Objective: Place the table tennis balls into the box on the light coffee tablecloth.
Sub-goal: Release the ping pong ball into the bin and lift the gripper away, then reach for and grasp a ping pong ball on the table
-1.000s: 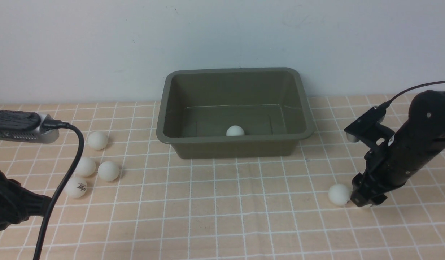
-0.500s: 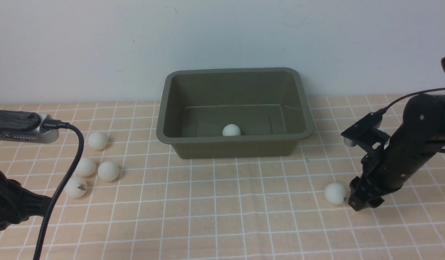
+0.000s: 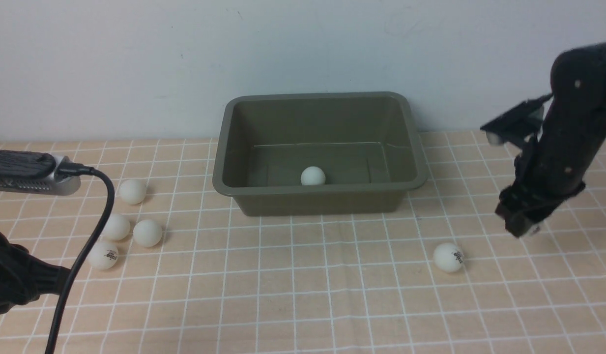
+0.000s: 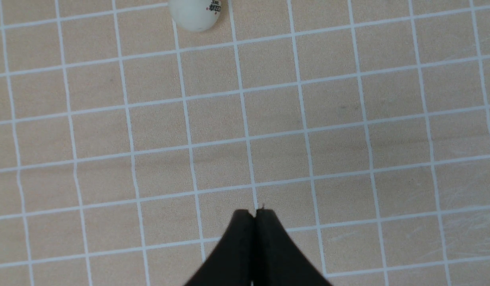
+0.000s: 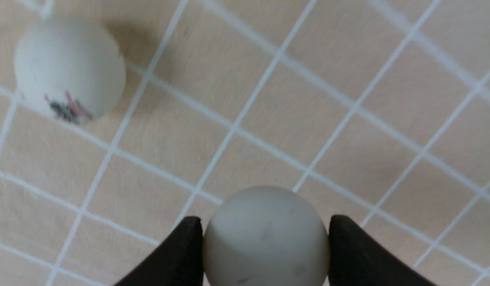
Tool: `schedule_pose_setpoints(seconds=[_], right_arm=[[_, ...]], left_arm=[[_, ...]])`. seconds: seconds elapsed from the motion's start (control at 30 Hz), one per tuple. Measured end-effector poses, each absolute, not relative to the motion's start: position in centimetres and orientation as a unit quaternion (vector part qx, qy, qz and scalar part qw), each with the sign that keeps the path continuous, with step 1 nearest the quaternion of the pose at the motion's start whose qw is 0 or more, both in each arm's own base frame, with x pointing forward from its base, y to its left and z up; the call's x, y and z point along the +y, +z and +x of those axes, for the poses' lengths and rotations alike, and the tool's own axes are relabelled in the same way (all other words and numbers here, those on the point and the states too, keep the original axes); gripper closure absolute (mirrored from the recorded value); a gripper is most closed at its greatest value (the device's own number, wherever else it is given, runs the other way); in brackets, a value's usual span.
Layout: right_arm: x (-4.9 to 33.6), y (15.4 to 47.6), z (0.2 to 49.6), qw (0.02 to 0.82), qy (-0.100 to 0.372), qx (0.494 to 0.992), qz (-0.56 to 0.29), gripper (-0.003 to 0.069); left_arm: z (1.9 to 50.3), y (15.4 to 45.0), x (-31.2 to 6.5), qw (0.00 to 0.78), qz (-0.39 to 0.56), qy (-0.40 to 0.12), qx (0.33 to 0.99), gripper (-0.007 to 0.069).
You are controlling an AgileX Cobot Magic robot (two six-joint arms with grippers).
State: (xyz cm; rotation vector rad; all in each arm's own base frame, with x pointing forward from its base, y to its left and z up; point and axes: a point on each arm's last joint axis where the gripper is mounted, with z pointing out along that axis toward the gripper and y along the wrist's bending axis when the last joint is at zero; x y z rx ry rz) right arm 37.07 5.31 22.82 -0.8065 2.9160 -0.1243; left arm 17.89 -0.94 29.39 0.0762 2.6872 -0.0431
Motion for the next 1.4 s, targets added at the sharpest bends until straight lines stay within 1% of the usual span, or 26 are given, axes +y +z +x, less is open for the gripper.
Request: schedule_pose_setpoints(seconds=[0.03, 0.07, 0.1, 0.13, 0.2, 0.27, 0.4, 0.47, 0.57, 0.63, 0.73, 0.77, 0.9, 1.0, 1.07, 1.1, 1.13, 1.17, 1.23, 1.27, 1.33, 1.4], right_arm=[[6.0, 24.9, 38.1, 0.095, -0.029, 0.961, -0.259, 0.029], [6.7, 26.1, 38.7, 0.121, -0.016, 0.958, -0.258, 0.029], [6.9, 26.7, 38.9, 0.132, -0.013, 0.956, -0.26, 0.029], [8.3, 28.3, 39.6, 0.172, 0.014, 0.948, -0.267, 0.029], [10.9, 30.2, 40.6, 0.23, 0.047, 0.929, -0.286, 0.0291], [13.3, 30.9, 41.4, 0.264, 0.068, 0.913, -0.303, 0.0291], [16.7, 29.6, 43.0, 0.27, 0.076, 0.903, -0.325, 0.0291], [18.1, 27.3, 44.2, 0.254, 0.072, 0.906, -0.33, 0.0291], [18.7, 25.3, 45.3, 0.237, 0.075, 0.912, -0.325, 0.0291], [19.0, 23.9, 45.9, 0.226, 0.076, 0.915, -0.324, 0.0284], [19.1, 23.0, 46.1, 0.219, 0.077, 0.918, -0.323, 0.0253], [19.1, 22.7, 46.2, 0.217, 0.077, 0.919, -0.321, 0.0221], [19.1, 22.6, 46.2, 0.215, 0.076, 0.919, -0.32, 0.0162], [18.9, 23.3, 45.9, 0.213, 0.068, 0.919, -0.324, 0.0153], [18.4, 24.3, 45.5, 0.208, 0.054, 0.921, -0.326, 0.0151], [18.0, 25.4, 45.1, 0.209, 0.041, 0.921, -0.325, 0.0151], [17.9, 25.6, 45.0, 0.208, 0.04, 0.922, -0.324, 0.015], [17.2, 27.5, 44.4, 0.215, 0.026, 0.923, -0.317, 0.015], [16.1, 30.3, 43.6, 0.236, 0.017, 0.924, -0.299, 0.015], [15.7, 31.1, 43.4, 0.244, 0.017, 0.924, -0.293, 0.015], [14.3, 33.8, 42.1, 0.268, 0.014, 0.924, -0.273, 0.015], [12.9, 35.5, 40.8, 0.279, 0.01, 0.925, -0.259, 0.015]], left_arm=[[17.9, 29.4, -0.9, 0.225, 0.028, -0.016, 0.974, 0.0694], [17.9, 29.4, -0.9, 0.225, 0.028, -0.016, 0.974, 0.0694], [17.9, 29.4, -0.9, 0.225, 0.028, -0.016, 0.974, 0.0694], [17.9, 29.4, -0.9, 0.225, 0.028, -0.016, 0.974, 0.0694], [17.9, 29.4, -0.9, 0.225, 0.028, -0.016, 0.974, 0.0694], [17.9, 29.4, -0.9, 0.225, 0.028, -0.016, 0.974, 0.0694], [17.9, 29.4, -0.9, 0.225, 0.028, -0.016, 0.974, 0.0694], [17.9, 29.4, -0.9, 0.225, 0.028, -0.015, 0.974, 0.0694], [17.9, 29.4, -0.9, 0.224, 0.028, -0.015, 0.974, 0.0694], [17.9, 29.4, -0.9, 0.222, 0.028, -0.015, 0.974, 0.0694], [17.8, 29.4, -0.9, 0.22, 0.028, -0.015, 0.975, 0.0694], [17.8, 29.3, -0.9, 0.219, 0.028, -0.015, 0.975, 0.0694], [17.8, 29.3, -0.9, 0.219, 0.028, -0.015, 0.975, 0.0694], [17.8, 29.3, -0.9, 0.218, 0.028, -0.015, 0.975, 0.0694], [17.8, 29.3, -0.9, 0.218, 0.028, -0.015, 0.975, 0.0694], [17.8, 29.3, -0.9, 0.218, 0.028, -0.015, 0.975, 0.0694], [17.8, 29.3, -0.9, 0.218, 0.028, -0.015, 0.975, 0.0694], [17.8, 29.3, -0.9, 0.218, 0.028, -0.015, 0.975, 0.0694], [17.8, 29.3, -0.9, 0.218, 0.028, -0.015, 0.975, 0.0694], [17.8, 29.3, -0.9, 0.218, 0.028, -0.015, 0.975, 0.0694], [17.8, 29.3, -0.9, 0.218, 0.028, -0.015, 0.975, 0.0694], [17.8, 29.3, -0.9, 0.218, 0.028, -0.015, 0.975, 0.0694]])
